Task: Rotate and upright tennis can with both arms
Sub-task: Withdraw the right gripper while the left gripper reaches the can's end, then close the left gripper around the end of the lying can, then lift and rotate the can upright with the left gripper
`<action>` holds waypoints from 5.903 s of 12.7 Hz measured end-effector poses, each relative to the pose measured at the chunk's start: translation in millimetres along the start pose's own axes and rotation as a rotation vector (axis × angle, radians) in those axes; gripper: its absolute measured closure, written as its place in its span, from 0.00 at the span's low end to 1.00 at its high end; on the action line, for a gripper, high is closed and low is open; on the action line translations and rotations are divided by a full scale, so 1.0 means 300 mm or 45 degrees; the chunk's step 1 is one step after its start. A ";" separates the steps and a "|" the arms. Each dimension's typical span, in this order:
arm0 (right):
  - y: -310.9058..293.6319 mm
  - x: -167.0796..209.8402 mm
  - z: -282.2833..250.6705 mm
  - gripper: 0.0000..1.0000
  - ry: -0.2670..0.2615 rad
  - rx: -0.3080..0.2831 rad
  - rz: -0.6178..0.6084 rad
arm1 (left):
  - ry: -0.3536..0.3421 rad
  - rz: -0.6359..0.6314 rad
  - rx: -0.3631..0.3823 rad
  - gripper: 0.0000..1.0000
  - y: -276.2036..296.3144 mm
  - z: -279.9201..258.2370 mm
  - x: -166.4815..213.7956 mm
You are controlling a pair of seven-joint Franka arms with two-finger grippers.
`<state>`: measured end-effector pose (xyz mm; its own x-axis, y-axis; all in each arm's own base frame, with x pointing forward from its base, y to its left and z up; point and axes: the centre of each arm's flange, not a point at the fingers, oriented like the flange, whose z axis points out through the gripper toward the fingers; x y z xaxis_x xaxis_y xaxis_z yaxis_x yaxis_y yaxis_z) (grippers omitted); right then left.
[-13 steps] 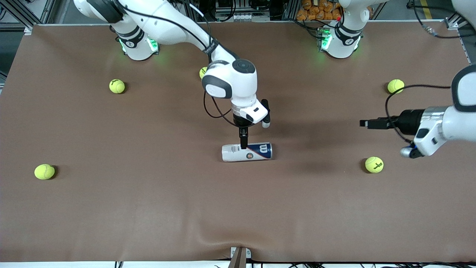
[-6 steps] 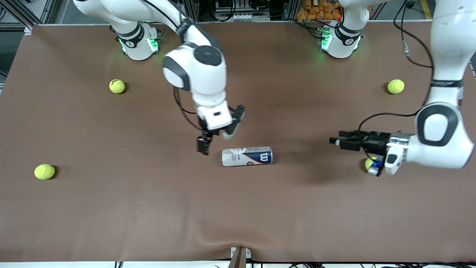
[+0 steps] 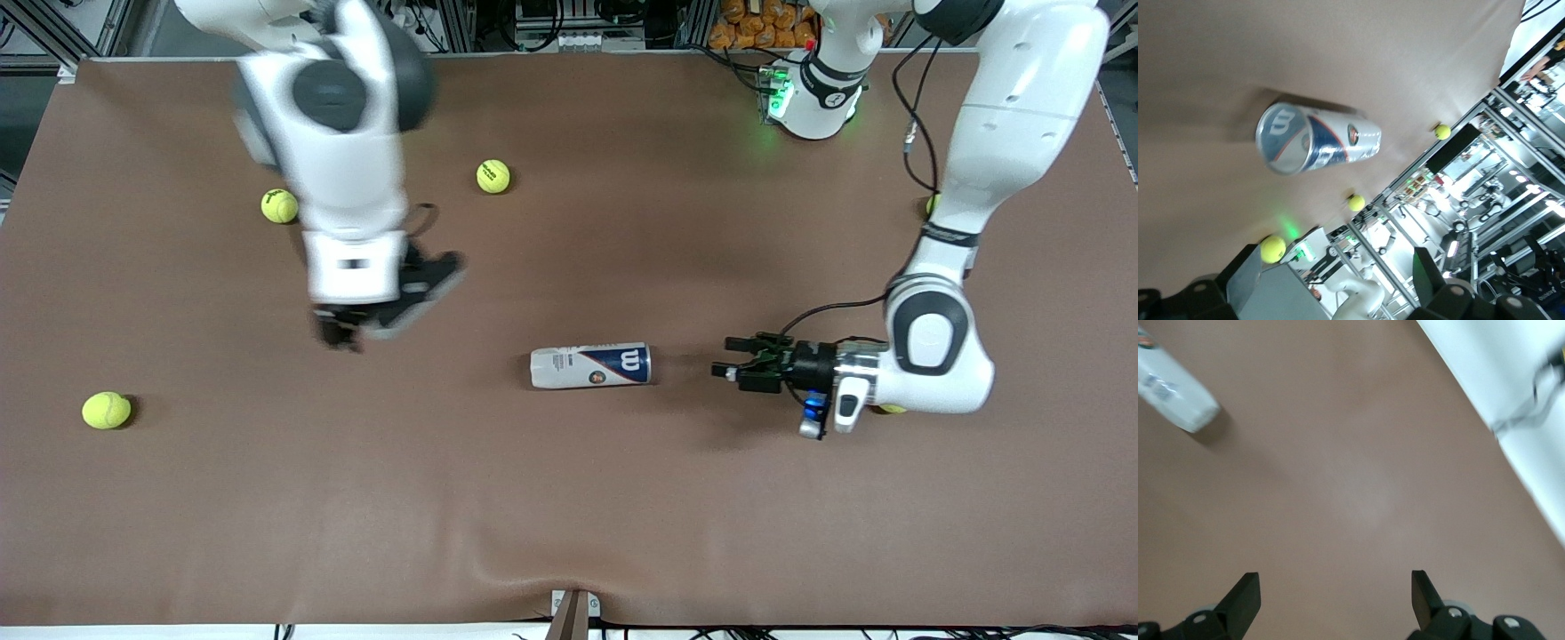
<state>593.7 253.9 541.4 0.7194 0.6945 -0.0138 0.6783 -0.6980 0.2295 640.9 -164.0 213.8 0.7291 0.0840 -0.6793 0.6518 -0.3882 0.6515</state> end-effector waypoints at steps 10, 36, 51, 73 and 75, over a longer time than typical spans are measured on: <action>0.626 -0.681 -0.091 0.00 -0.171 0.327 0.746 | 0.061 0.134 -0.161 0.05 -0.212 0.215 0.092; 0.617 -0.787 -0.207 0.00 -0.198 0.365 1.086 | 0.106 0.082 -0.291 0.44 -0.260 0.504 -0.016; 0.618 -0.803 -0.225 0.00 -0.204 0.367 1.092 | 0.151 0.130 -0.159 0.95 0.209 0.318 -0.086; 0.620 -0.803 -0.238 0.00 -0.196 0.364 1.092 | 1.129 0.324 1.185 0.95 0.528 0.892 -0.706; 0.620 -0.803 -0.238 0.00 -0.196 0.364 1.092 | 1.148 0.335 1.200 0.95 0.521 0.915 -0.718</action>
<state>536.0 -30.7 656.8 0.9916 -0.0981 -0.0838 -0.1008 -0.9945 -0.0284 528.4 -494.7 369.3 0.9311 0.3416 0.1281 0.3446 -0.9387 -0.0019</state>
